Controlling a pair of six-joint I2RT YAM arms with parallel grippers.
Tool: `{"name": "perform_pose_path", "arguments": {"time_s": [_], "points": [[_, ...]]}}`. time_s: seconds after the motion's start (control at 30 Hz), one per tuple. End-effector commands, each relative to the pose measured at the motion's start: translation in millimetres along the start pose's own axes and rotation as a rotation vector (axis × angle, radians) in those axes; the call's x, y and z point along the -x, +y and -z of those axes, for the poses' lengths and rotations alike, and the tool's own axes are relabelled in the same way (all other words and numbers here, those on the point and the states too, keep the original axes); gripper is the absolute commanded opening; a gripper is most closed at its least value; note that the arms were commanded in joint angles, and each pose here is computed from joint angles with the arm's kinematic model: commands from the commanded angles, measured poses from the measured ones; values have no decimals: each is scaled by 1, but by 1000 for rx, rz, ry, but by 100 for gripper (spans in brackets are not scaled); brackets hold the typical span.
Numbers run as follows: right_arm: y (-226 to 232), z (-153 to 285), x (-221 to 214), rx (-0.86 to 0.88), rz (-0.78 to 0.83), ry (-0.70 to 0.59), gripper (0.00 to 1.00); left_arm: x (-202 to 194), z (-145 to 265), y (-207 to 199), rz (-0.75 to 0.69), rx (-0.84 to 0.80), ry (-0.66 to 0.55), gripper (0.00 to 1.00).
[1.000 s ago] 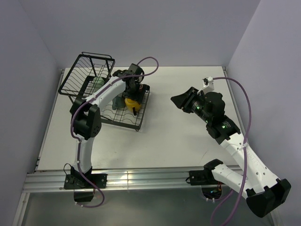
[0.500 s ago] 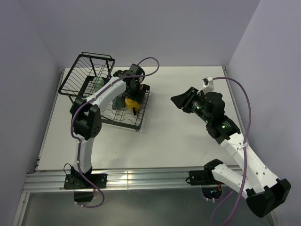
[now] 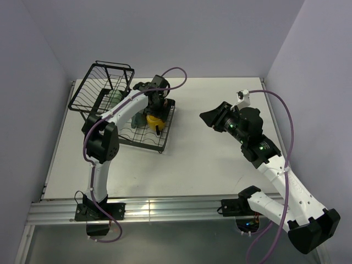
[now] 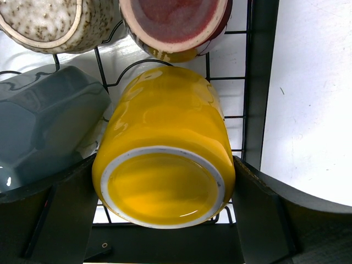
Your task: Load the cups into the dish rack
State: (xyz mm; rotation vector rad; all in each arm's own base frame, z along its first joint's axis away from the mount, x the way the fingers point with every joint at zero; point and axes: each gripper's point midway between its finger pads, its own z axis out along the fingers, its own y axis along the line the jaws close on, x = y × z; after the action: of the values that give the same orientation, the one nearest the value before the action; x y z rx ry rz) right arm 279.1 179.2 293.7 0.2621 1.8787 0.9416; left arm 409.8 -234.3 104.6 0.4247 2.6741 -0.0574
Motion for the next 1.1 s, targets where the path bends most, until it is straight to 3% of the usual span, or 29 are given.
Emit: {"name": "perform_pose_path", "arguments": {"time_s": [0.0,0.03,0.7,0.9,1.07], "points": [[5,0,4,18,20,-15,43,19,6,-4,-8,0,-69,80],[5,0,4,20,20,-16,43,20,7,-5,-9,-2,-72,96],[10,1,7,30,25,-14,43,41,46,-7,-15,9,-154,99],[9,2,8,27,27,-20,43,52,81,-5,-8,40,-214,99],[10,4,10,28,38,-30,44,65,139,-4,20,78,-331,99]]}}
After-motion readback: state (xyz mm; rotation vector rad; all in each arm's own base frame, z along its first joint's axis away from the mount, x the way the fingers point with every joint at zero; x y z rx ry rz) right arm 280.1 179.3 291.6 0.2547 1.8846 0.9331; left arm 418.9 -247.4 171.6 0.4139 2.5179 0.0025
